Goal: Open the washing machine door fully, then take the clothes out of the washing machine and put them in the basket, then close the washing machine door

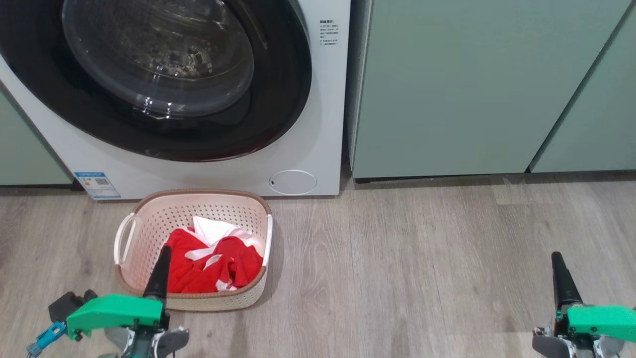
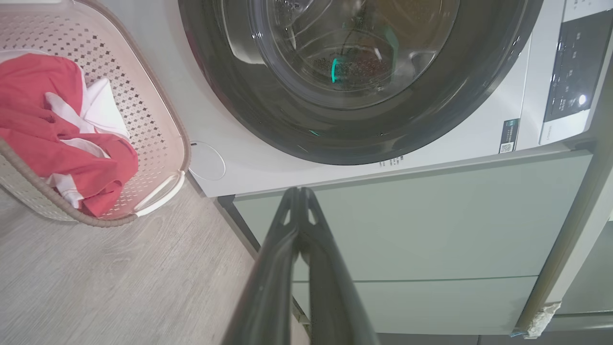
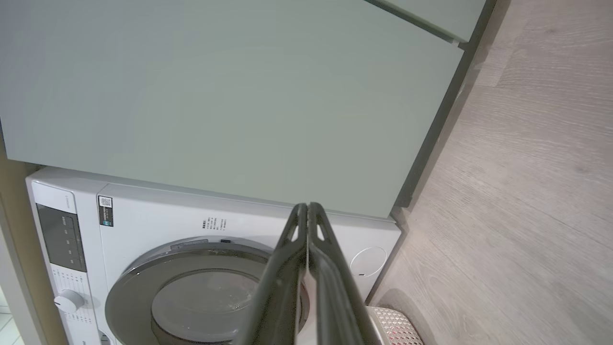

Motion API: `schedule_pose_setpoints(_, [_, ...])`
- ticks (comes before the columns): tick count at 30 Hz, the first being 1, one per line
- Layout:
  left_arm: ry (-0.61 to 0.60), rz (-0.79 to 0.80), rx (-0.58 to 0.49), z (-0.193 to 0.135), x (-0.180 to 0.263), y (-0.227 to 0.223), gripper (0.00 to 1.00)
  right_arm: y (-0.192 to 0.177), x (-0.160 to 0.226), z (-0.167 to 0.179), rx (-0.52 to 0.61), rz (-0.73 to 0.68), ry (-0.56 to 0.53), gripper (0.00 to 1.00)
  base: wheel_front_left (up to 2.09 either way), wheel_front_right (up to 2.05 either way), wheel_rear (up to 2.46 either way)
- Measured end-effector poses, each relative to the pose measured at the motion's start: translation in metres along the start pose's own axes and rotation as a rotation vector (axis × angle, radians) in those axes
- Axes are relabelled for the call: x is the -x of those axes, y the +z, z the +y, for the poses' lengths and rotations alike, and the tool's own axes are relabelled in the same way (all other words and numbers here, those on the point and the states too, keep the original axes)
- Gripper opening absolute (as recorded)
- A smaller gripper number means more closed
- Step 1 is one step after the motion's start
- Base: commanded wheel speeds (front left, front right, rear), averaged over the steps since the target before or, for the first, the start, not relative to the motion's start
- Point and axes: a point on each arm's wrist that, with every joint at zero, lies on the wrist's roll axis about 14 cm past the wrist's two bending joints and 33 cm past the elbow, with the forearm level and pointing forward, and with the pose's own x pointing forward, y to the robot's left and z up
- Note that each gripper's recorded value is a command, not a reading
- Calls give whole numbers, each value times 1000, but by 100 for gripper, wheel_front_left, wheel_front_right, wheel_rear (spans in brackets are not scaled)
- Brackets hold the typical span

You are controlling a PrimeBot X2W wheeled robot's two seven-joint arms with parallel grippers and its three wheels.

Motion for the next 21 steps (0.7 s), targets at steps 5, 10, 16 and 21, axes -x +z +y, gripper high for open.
schedule_pose_setpoints(5, [-12,4,52,-4,-2,-1,0,2,-3,5,-56,-2,16,0,0,0,0])
schedule_pose_setpoints(10, [-26,12,104,-8,-3,-3,0,5,-3,7,-109,-7,25,0,0,0,0])
schedule_pose_setpoints(16, [-45,21,167,-14,-5,-6,0,7,-3,9,-175,-6,33,0,0,0,0])
schedule_pose_setpoints(21, [-59,20,219,-18,-7,-4,0,9,-4,11,-229,-4,45,0,0,0,0])
